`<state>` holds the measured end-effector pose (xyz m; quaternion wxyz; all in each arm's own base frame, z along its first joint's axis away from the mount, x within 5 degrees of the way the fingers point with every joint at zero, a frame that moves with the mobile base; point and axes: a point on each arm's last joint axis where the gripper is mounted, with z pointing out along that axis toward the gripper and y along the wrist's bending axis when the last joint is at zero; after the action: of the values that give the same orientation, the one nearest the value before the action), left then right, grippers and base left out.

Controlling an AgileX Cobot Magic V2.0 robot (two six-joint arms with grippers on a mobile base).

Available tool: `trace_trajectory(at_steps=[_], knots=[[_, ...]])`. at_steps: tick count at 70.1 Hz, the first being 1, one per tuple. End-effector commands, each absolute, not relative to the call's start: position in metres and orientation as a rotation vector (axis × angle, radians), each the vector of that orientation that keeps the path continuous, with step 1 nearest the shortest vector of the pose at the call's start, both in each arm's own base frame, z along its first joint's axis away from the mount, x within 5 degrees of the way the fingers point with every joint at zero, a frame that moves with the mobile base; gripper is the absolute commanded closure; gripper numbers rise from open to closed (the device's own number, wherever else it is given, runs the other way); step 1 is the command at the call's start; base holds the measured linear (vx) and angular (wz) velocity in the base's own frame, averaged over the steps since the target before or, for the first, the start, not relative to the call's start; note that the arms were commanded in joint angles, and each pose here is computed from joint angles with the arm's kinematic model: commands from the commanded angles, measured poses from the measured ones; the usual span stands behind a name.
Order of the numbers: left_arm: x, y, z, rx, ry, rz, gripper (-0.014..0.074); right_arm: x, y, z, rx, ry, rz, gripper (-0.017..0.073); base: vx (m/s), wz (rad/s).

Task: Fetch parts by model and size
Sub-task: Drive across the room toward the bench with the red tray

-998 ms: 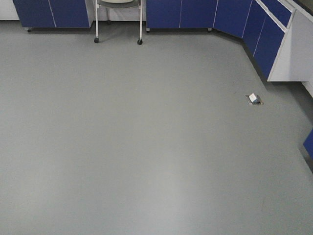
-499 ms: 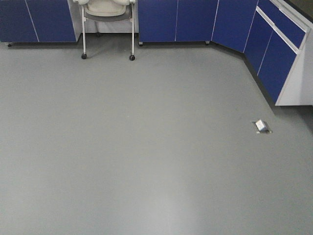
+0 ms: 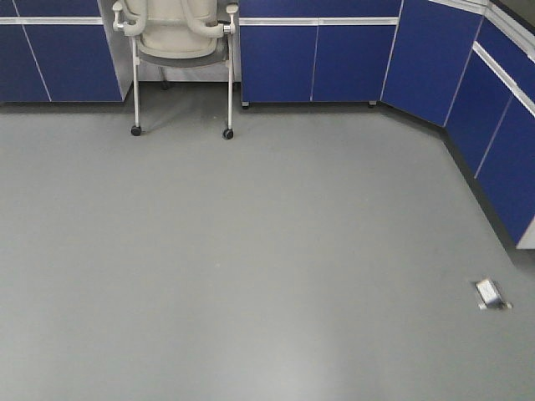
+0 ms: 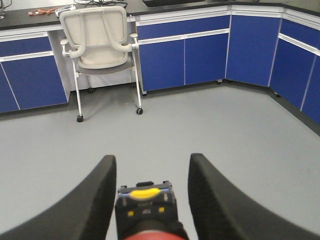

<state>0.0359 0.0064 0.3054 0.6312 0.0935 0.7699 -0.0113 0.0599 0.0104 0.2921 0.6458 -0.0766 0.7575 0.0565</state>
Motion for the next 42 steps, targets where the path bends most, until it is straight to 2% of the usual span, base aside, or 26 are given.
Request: trace_trajectory(at_steps=[1, 42], knots=[[0.0375, 0.0045, 0.3188, 0.22, 1.684, -0.04, 0.06, 0.0602, 0.0107, 0.3078, -0.181, 1.623, 0.122, 0.0564, 0.67, 0.03], [0.0375, 0.0046, 0.3188, 0.22, 1.684, -0.039, 0.06, 0.0604, 0.0107, 0.3077, -0.181, 1.624, 0.121, 0.0564, 0.65, 0.02]])
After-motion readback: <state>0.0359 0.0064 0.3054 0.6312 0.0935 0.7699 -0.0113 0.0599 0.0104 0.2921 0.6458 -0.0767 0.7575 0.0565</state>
